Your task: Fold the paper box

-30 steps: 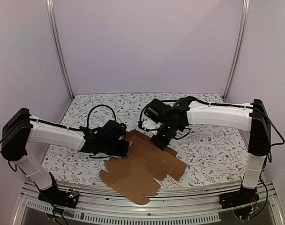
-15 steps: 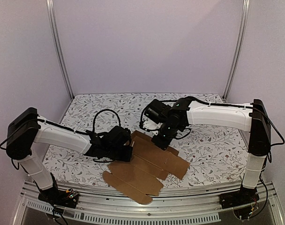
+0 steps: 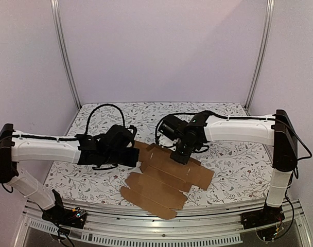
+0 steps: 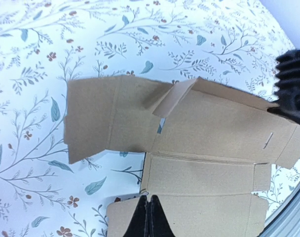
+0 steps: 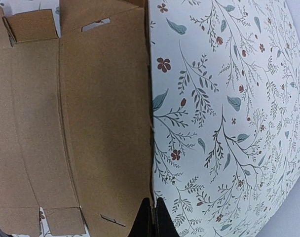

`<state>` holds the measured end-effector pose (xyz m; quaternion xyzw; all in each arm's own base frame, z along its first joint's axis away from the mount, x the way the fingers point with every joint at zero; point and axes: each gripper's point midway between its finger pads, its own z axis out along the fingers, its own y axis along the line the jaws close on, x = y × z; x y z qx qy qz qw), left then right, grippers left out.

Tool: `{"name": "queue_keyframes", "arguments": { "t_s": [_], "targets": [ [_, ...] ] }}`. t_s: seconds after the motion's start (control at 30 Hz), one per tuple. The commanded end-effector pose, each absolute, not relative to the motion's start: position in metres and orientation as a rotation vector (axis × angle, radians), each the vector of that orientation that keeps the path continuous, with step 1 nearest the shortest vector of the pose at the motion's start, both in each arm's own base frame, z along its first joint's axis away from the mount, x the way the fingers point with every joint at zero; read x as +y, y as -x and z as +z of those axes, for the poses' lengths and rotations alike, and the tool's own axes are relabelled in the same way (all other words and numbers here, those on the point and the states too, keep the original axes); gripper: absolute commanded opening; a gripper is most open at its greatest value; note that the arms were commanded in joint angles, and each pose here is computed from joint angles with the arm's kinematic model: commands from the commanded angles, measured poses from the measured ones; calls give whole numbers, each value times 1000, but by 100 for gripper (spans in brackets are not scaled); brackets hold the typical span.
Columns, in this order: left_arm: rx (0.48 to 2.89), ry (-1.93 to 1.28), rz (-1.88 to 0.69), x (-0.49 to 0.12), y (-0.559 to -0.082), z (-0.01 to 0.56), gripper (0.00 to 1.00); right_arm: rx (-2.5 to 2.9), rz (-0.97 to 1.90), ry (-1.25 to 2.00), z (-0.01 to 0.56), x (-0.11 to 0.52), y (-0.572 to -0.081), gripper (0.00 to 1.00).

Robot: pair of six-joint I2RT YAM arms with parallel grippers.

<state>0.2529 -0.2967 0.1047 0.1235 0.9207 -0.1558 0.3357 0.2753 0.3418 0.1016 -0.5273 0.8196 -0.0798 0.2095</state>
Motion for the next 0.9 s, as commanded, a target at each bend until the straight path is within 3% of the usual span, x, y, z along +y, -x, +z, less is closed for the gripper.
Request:
{"name": "queue_keyframes", "arguments": {
  "t_s": [0.0, 0.3, 0.87],
  "targets": [
    [2337, -330, -354, -280, -260, 139, 0, 2112, -362, 1522, 113, 345, -284, 0],
    [2261, -189, -328, -231, -270, 166, 0, 1842, -594, 1599, 117, 355, -284, 0],
    [2237, -11, -458, -194, -281, 138, 0, 1522, -770, 1465, 156, 370, -288, 0]
  ]
}}
